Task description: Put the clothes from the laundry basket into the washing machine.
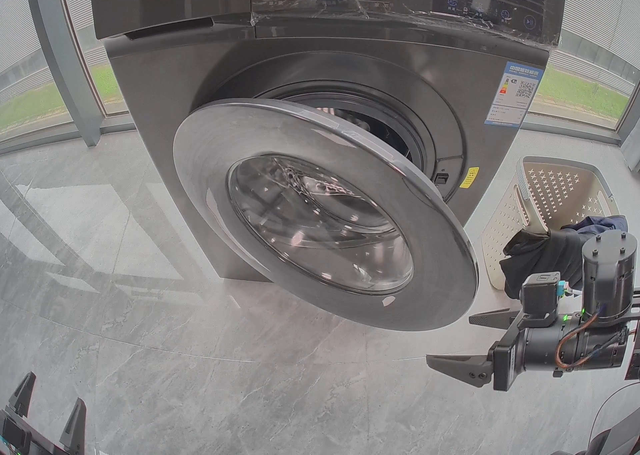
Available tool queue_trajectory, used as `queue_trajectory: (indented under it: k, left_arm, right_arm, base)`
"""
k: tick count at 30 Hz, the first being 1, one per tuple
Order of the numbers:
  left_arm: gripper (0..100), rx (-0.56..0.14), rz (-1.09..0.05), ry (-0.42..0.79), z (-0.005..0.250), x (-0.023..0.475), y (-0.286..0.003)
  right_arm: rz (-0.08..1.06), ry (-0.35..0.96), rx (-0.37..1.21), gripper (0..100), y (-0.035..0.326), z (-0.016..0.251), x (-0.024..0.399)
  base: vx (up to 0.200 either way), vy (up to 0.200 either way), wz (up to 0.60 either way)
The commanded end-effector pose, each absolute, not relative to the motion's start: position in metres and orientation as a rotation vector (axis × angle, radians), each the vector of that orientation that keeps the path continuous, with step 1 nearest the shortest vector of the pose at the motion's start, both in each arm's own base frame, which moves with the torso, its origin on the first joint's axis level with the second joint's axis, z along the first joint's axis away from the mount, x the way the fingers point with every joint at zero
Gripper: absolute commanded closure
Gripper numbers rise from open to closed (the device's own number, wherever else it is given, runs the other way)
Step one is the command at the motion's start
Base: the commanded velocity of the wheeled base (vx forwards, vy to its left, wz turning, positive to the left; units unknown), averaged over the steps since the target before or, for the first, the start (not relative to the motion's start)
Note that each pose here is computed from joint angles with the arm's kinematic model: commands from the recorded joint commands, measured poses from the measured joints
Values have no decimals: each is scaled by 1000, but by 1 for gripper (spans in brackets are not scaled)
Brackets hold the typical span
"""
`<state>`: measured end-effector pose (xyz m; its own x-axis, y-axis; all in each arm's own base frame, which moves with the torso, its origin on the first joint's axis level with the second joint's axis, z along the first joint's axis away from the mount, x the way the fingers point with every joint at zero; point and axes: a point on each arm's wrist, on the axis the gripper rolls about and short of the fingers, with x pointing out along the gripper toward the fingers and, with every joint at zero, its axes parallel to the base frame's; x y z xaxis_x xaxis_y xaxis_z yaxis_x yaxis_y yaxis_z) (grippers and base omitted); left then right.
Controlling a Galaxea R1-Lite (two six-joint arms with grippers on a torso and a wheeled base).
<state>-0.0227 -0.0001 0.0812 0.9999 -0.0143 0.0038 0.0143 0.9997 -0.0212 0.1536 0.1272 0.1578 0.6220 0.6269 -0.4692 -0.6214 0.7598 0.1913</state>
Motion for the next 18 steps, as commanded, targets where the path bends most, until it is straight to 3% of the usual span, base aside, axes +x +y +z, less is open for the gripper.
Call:
queue_trajectory:
  k: [1,6,13,18]
  left_arm:
    - [0,-21,-14,-4,76,-23,0]
    - [0,-21,-15,-4,76,-23,0]
    - [0,-21,-15,-4,76,-23,0]
    - [0,-21,-15,-4,76,-23,0]
  right_arm:
    - [717,555,2,0,123,153,147]
    - [599,593,7,0,99,140,146]
    - [374,606,50,0,69,138,192]
    - [330,633,56,0,68,133,220]
  base:
    - [0,0,0]
    - [0,0,0]
    - [0,0,0]
    - [0,0,0]
